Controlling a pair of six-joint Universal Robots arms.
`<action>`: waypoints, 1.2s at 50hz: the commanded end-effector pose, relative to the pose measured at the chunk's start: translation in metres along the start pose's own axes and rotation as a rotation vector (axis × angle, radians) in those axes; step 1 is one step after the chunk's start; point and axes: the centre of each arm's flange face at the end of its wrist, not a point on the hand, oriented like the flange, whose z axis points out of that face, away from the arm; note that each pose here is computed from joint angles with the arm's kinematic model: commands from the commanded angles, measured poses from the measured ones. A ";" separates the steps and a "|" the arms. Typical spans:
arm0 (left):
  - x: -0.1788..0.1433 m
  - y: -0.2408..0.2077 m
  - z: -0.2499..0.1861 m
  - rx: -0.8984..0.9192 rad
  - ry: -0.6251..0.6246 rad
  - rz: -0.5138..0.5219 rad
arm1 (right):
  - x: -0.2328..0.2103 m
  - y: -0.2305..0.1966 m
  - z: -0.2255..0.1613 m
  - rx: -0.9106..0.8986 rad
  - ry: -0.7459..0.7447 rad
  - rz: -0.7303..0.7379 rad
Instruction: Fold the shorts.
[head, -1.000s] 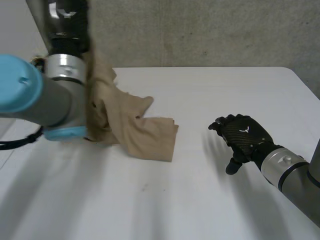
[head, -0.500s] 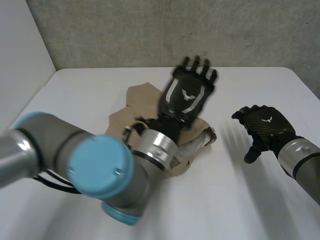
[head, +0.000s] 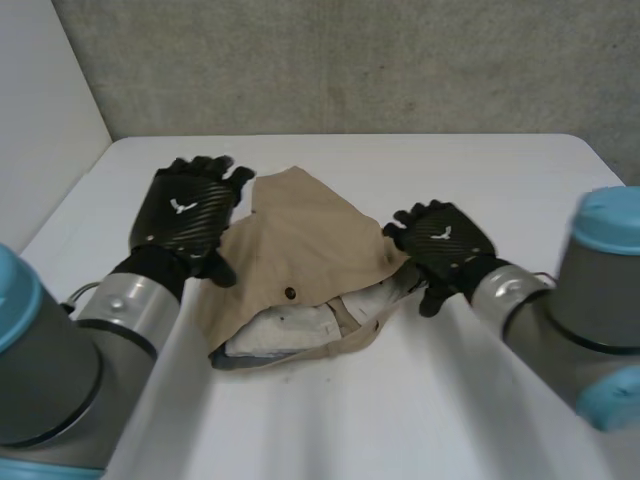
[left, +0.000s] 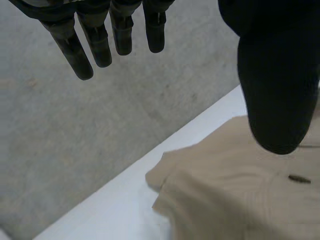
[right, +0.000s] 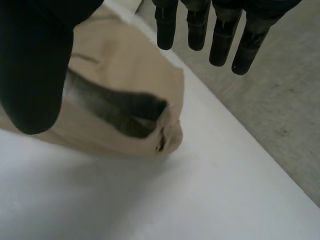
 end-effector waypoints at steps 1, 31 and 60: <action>-0.020 0.007 -0.006 -0.024 -0.062 -0.003 | 0.001 0.030 0.041 -0.096 0.063 -0.128; -0.032 0.020 -0.006 -0.067 -0.100 -0.008 | 0.175 0.031 0.065 -0.095 0.543 -0.170; -0.022 0.040 -0.009 -0.130 -0.069 -0.010 | -0.028 0.023 -0.038 -0.120 -0.010 0.325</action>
